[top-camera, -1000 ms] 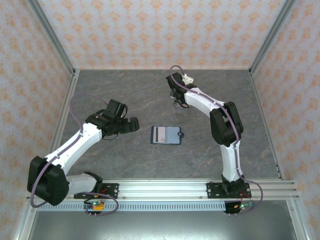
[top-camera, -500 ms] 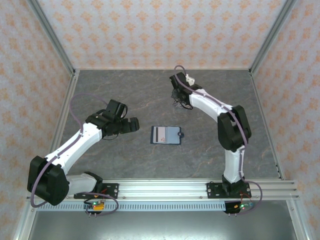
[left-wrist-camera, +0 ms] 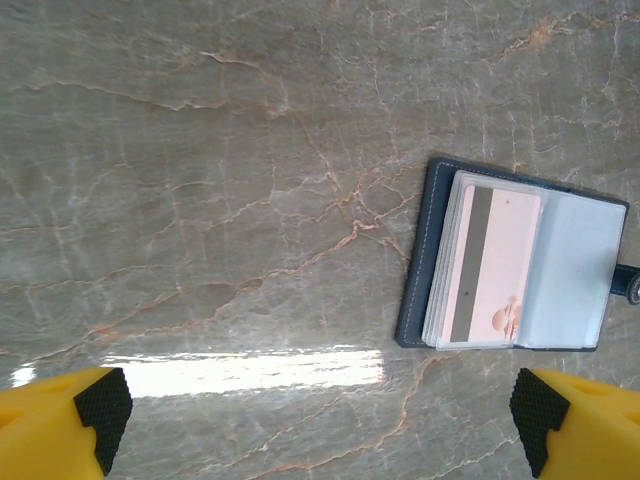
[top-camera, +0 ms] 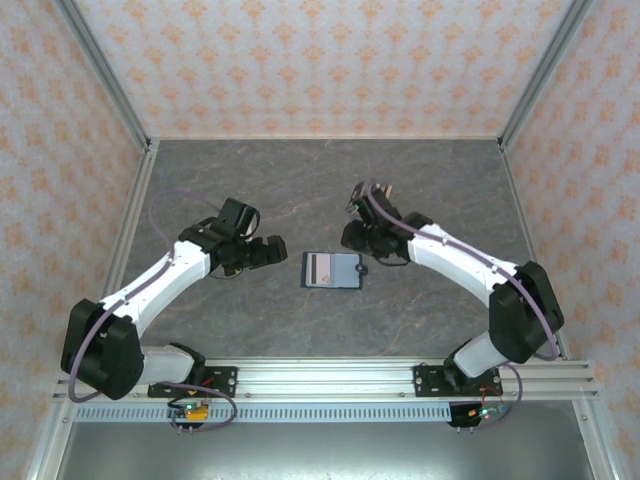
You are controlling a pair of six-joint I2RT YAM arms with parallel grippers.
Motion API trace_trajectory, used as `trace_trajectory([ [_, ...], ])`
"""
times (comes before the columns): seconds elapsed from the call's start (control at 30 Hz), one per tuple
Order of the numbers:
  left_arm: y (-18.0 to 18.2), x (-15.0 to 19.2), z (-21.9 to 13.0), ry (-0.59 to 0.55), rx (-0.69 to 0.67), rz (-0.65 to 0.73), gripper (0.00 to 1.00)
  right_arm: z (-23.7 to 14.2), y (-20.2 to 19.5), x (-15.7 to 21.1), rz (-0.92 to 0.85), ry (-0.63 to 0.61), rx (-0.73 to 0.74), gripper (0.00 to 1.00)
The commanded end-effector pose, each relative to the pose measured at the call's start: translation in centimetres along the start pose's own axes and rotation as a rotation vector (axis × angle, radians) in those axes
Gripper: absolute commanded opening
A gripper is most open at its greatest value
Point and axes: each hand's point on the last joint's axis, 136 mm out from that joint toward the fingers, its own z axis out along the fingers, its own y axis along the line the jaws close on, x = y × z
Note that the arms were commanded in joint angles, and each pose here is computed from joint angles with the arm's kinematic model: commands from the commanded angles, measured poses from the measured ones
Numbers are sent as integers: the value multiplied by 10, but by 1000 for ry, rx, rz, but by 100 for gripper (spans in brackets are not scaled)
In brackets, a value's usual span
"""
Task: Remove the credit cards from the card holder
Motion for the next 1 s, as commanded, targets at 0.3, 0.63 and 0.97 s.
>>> trace_trajectory([
  [0.3, -66, 9, 36, 83, 140, -27, 92, 43, 30, 38, 3, 187, -162, 32],
  [0.63, -76, 8, 65, 106, 150, -103, 78, 62, 24, 50, 7, 248, -181, 28],
  [0.97, -86, 16, 84, 157, 166, -107, 49, 73, 7, 52, 24, 244, -122, 25],
])
